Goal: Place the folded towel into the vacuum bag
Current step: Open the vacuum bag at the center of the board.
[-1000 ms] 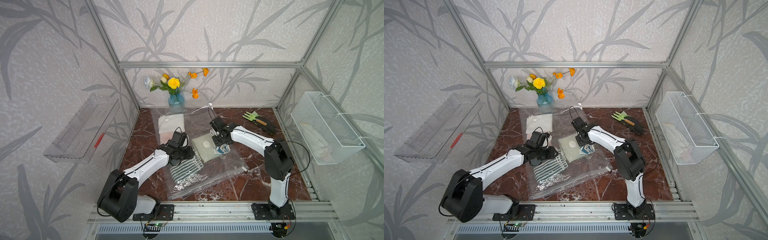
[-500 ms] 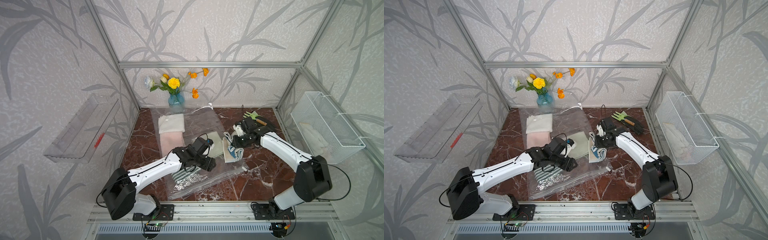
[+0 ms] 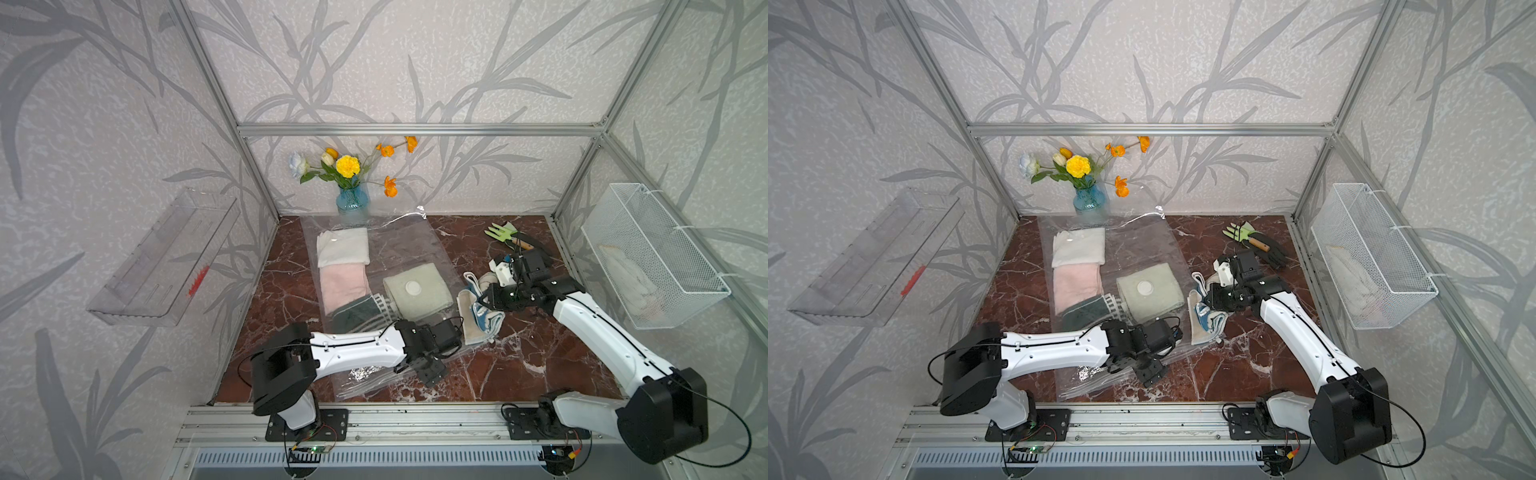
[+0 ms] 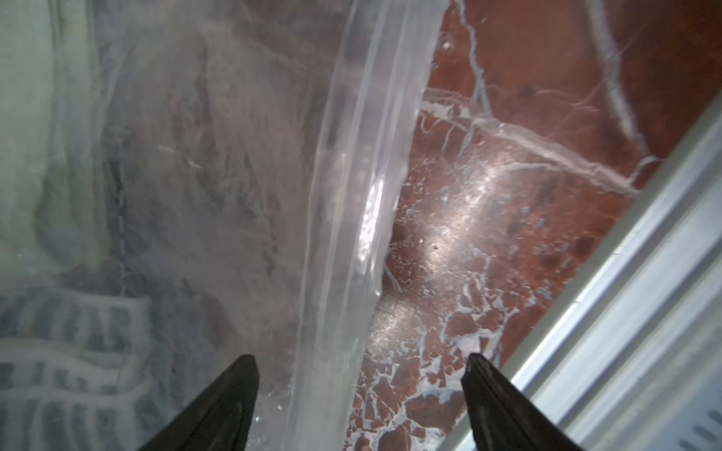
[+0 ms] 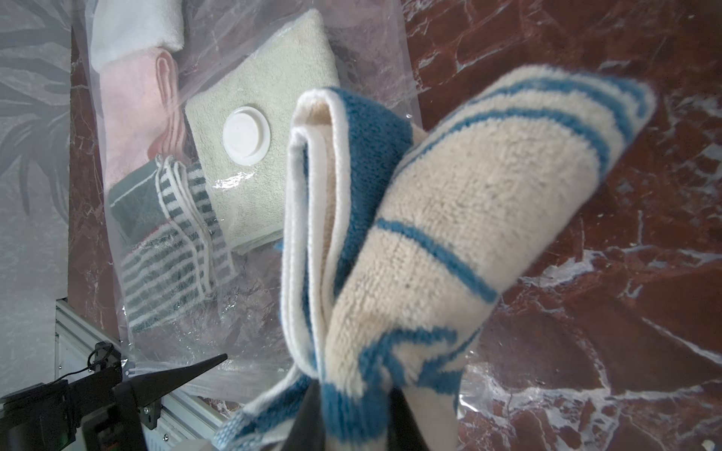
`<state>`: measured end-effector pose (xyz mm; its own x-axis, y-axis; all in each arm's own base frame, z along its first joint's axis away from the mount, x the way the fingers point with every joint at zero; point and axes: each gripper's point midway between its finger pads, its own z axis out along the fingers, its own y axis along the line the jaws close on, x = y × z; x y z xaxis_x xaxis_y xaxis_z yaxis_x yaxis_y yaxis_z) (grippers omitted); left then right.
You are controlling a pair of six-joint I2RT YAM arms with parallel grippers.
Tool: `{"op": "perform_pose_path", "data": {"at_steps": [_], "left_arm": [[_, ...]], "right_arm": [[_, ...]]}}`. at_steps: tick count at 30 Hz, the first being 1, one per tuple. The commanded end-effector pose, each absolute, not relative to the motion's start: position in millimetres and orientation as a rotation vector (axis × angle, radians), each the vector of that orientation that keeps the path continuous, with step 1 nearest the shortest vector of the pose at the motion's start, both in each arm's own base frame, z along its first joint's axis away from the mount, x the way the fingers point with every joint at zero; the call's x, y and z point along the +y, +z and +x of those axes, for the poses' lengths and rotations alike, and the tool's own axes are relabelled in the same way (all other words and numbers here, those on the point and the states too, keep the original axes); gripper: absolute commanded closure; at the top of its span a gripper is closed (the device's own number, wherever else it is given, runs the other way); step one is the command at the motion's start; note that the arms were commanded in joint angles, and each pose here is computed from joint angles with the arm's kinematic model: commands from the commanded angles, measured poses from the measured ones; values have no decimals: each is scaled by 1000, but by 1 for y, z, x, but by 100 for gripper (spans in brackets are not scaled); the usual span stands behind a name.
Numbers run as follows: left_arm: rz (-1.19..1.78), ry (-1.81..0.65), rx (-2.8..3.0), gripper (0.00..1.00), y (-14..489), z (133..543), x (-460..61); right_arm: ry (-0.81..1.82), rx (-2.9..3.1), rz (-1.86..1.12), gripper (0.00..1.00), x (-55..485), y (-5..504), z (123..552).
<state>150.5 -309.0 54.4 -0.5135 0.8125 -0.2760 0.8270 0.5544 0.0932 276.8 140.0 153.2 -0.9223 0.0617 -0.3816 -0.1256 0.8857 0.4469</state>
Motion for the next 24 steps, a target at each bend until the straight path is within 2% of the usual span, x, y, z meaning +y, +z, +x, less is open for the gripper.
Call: {"op": "perform_pose_path", "data": {"at_steps": [1, 5, 7, 9, 10, 12, 19, 24], "left_arm": [[1275, 303, 2409, 27, 59, 188, -283], [1151, 460, 2328, 47, 67, 212, -272], [1129, 420, 2313, 70, 73, 217, -277], [1080, 322, 2319, 88, 83, 223, -287], [1047, 253, 2336, 94, 89, 227, -293], [963, 123, 2382, 99, 102, 240, -302], [723, -149, 2475, 99, 136, 280, -311], [638, -250, 2459, 98, 159, 292, -315]], "right_arm": [[714, 2629, -66, 100, 142, 168, 269], [711, 2613, -85, 100, 139, 176, 260], [713, 2602, -102, 100, 138, 180, 254], [722, 2612, -121, 100, 137, 184, 245], [726, 2624, -125, 100, 136, 185, 238], [751, 2630, -139, 100, 138, 188, 226], [708, 2663, -262, 100, 141, 184, 176], [882, 2598, -538, 100, 183, 190, 142]]}}
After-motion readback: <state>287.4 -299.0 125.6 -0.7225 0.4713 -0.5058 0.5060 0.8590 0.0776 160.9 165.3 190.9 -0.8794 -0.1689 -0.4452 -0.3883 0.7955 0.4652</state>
